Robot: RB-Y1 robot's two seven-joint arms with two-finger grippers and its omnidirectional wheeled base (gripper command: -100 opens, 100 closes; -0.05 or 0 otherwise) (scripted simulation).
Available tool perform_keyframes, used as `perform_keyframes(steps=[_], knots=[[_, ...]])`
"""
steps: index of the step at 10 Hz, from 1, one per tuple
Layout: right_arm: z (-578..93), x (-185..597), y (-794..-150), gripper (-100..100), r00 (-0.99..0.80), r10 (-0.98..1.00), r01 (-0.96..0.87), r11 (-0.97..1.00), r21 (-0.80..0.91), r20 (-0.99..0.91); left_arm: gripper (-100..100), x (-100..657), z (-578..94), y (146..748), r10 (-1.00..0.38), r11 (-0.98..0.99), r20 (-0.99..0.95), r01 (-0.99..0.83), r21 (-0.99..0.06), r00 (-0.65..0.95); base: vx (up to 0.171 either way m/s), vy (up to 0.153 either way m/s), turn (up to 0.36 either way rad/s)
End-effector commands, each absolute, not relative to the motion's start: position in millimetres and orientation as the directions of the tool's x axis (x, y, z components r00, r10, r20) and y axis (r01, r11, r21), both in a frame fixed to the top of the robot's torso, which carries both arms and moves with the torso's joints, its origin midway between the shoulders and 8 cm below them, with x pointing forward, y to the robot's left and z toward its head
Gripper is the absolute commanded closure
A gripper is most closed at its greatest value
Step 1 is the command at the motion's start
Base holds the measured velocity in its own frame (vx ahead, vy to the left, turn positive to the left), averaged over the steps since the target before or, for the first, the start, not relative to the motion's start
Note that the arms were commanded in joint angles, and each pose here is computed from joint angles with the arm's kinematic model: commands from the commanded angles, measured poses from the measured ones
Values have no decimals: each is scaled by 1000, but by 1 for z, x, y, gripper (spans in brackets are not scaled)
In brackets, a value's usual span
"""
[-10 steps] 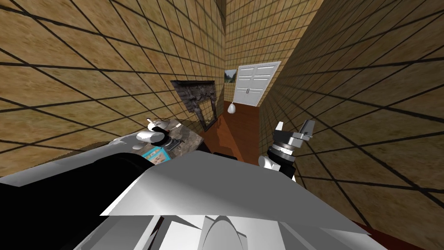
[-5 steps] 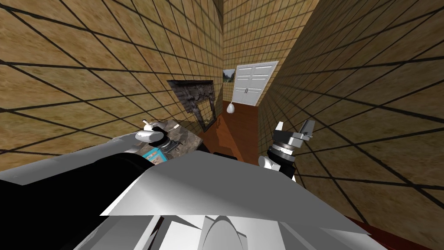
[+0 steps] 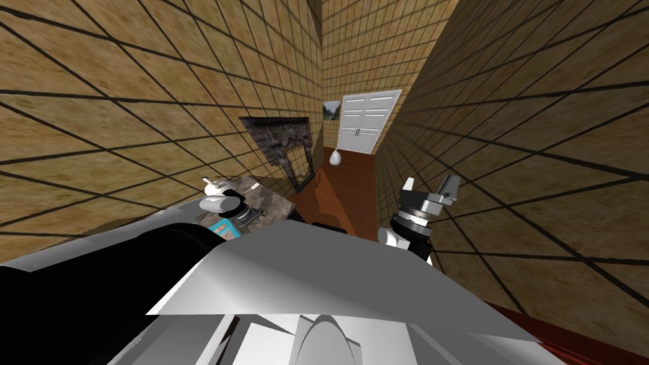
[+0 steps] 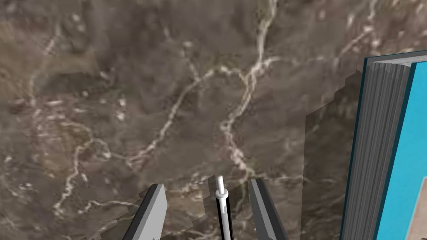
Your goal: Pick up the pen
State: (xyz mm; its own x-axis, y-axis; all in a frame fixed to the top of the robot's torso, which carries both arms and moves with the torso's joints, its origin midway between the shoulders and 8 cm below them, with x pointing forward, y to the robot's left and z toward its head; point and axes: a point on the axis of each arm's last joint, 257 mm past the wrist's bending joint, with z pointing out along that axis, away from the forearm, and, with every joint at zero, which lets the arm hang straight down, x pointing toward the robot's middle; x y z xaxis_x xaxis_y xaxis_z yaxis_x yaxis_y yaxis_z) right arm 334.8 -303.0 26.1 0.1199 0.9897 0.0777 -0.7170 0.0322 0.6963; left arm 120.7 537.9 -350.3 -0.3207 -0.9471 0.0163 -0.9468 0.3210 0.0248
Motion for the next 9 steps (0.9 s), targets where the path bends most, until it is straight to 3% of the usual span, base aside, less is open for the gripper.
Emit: perform_keyframes(steps=[1,4,5,6,8,9], knots=[[26,335,-303,0,120,990,-717,32,696,78,100,121,-350,538,-947,321,16,-947,25,-321,-2,1,11],[26,335,-303,0,120,990,-717,32,696,78,100,121,-350,538,-948,319,17,-947,24,-319,0,0,0],[26,335,-303,0,120,990,-717,32,696,78,0,121,-350,538,-948,319,17,-948,24,-318,0,0,0],[26,335,-303,0,120,990,-717,32,696,78,100,128,-339,537,-943,332,16,-943,25,-331,-1,-4,108],[26,335,-303,0,120,990,-717,32,696,78,100,130,-336,537,-942,335,15,-942,23,-335,-2,-5,74],[26,335,-303,0,120,990,-717,32,696,78,0,130,-335,537,-942,335,15,-942,24,-334,0,0,0]])
